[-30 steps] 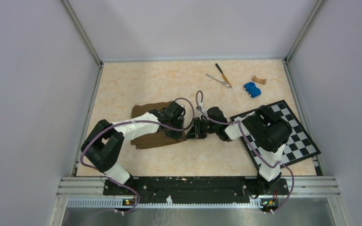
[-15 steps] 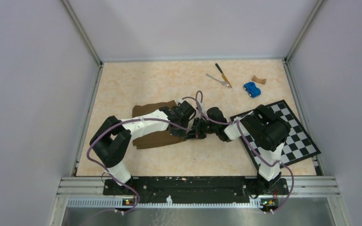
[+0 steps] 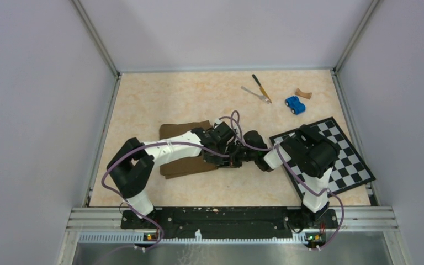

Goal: Fold the napkin into a case and place the utensils inside
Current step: Smooth out the lower triangle-folded napkin at the center of the board.

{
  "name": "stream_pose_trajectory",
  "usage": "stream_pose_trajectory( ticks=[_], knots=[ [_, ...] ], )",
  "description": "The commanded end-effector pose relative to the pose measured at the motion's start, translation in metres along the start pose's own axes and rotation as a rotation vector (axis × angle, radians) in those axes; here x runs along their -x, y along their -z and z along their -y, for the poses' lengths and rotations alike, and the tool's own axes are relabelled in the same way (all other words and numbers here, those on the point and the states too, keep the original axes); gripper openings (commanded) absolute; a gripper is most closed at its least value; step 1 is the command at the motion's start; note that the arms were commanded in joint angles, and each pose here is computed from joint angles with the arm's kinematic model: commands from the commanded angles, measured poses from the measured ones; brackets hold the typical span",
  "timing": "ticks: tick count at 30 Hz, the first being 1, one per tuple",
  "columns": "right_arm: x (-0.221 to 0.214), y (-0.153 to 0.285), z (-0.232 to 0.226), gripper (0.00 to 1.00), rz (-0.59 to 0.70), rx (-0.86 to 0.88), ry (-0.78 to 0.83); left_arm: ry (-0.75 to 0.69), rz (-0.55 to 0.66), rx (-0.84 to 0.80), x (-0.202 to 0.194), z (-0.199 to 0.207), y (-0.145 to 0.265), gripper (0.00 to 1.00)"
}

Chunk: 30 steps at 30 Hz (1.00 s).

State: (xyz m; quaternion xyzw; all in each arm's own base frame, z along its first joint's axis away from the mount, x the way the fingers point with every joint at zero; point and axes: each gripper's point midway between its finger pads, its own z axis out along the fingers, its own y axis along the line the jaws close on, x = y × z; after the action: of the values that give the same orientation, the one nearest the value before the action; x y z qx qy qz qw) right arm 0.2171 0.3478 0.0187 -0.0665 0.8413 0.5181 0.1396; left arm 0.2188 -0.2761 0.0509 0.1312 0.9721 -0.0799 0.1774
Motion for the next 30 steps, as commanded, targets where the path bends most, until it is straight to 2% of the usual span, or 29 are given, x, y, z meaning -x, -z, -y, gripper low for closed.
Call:
stream_pose_trajectory(
  ticks=[1,3,6,9,11,14,16,18,20,22,26,30],
  knots=[
    [0.003,-0.001,-0.016,0.00,0.026,0.055,0.040,0.006,-0.019,0.017,-0.009,-0.004,-0.002,0.01],
    [0.000,-0.002,-0.017,0.00,0.023,0.054,0.038,0.002,-0.022,0.019,-0.009,-0.005,-0.001,0.09],
    [-0.006,0.000,-0.019,0.00,0.016,0.060,0.032,0.007,-0.003,-0.002,-0.005,-0.003,0.011,0.27],
    [-0.020,-0.002,-0.028,0.01,-0.012,0.070,0.036,0.025,0.069,-0.039,0.010,-0.003,0.037,0.50],
    [-0.031,-0.001,-0.039,0.09,-0.027,0.094,0.049,0.061,0.138,-0.066,0.028,-0.011,0.060,0.62],
    [-0.023,0.012,-0.036,0.29,0.014,0.064,0.059,0.150,0.241,-0.123,0.060,-0.035,0.077,0.70],
    [-0.006,0.024,-0.030,0.38,0.061,0.013,0.063,0.204,0.313,-0.177,0.085,-0.048,0.083,0.70],
    [0.013,0.033,-0.020,0.42,0.100,-0.044,0.057,0.220,0.379,-0.174,0.107,-0.054,0.082,0.70],
    [0.031,0.038,-0.010,0.44,0.135,-0.107,0.054,0.204,0.394,-0.154,0.124,-0.054,0.072,0.69],
    [0.049,0.041,-0.004,0.46,0.164,-0.132,0.049,0.191,0.371,-0.116,0.136,-0.054,0.057,0.63],
    [0.097,0.039,0.007,0.43,0.239,-0.120,-0.019,0.186,0.325,-0.041,0.157,-0.055,0.026,0.52],
    [0.130,0.023,0.017,0.37,0.245,-0.088,-0.060,0.169,0.290,0.017,0.164,-0.056,-0.008,0.50]
  ],
)
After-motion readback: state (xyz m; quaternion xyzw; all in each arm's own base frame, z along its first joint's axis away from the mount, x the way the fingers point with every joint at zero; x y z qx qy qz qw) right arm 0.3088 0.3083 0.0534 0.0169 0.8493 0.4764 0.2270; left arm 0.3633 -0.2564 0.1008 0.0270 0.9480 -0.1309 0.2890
